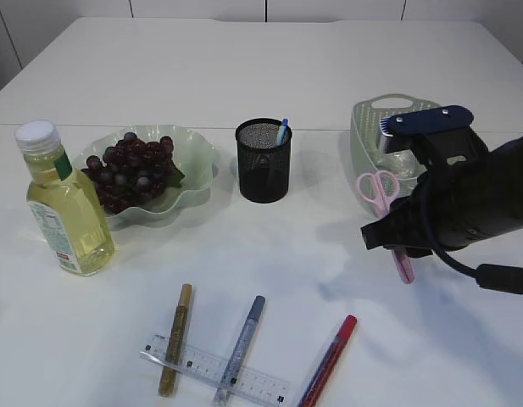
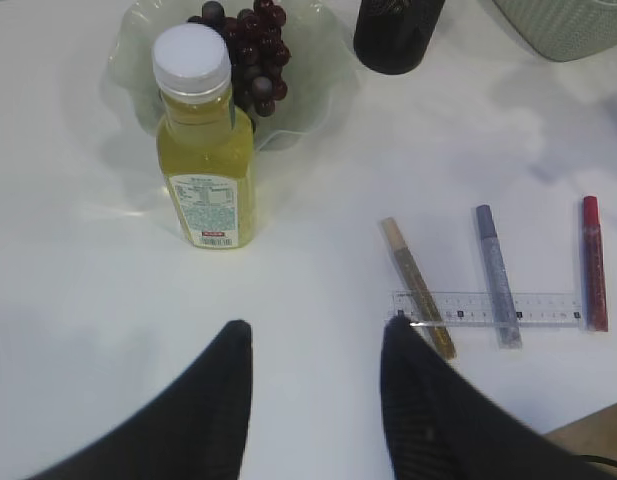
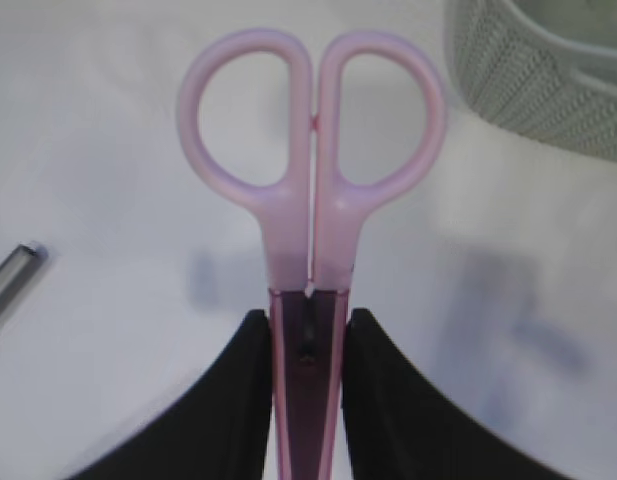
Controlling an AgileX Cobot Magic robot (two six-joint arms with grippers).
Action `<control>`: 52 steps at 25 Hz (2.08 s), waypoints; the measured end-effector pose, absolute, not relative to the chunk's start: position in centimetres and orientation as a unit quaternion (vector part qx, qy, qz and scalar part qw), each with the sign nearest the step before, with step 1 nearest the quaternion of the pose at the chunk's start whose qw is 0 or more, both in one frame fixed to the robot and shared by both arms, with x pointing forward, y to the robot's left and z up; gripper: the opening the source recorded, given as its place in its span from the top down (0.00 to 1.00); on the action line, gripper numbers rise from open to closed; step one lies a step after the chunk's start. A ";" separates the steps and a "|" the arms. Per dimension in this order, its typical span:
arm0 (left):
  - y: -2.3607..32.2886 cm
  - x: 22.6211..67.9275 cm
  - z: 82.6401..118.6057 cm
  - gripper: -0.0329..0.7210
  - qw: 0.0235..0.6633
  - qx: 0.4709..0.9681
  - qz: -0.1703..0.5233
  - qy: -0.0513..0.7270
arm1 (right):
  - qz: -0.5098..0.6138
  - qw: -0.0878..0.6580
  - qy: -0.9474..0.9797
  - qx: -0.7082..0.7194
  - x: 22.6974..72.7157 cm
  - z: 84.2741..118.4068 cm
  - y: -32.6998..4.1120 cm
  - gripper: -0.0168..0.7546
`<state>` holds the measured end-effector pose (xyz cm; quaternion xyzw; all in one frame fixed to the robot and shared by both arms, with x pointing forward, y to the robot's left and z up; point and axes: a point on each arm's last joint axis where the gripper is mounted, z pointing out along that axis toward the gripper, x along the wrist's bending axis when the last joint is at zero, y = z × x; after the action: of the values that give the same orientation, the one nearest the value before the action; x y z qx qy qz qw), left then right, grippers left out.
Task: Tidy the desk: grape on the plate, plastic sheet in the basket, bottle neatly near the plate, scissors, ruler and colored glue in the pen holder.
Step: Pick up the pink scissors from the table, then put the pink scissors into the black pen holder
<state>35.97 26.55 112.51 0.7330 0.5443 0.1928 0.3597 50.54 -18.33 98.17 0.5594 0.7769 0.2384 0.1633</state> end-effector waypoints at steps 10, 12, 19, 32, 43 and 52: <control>26.6 36.1 112.6 0.54 0.365 0.729 0.198 0.543 | 0.302 0.209 0.765 0.529 52.3 100.5 -17.5 0.73; 26.5 36.1 112.6 0.54 0.366 0.729 0.198 0.544 | 0.311 0.216 0.763 0.524 52.8 100.7 -17.3 0.73; 26.5 36.1 112.6 0.54 0.367 0.729 0.198 0.544 | 0.355 0.239 0.752 0.501 54.2 100.9 -16.5 0.73; 26.5 36.1 112.7 0.54 0.368 0.728 0.198 0.544 | 0.456 0.289 0.724 0.429 56.1 101.2 -15.0 0.73; 26.5 36.1 112.7 0.55 0.368 0.728 0.197 0.544 | 0.517 0.315 0.695 0.388 60.3 101.5 -12.7 0.73; 26.5 36.1 112.7 0.55 0.368 0.728 0.197 0.544 | 0.550 0.329 0.674 0.366 63.7 101.0 -10.9 0.73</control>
<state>36.09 26.52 112.66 0.7280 0.5436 0.1974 0.3681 63.72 -10.91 101.04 0.3662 0.6744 0.5503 0.3290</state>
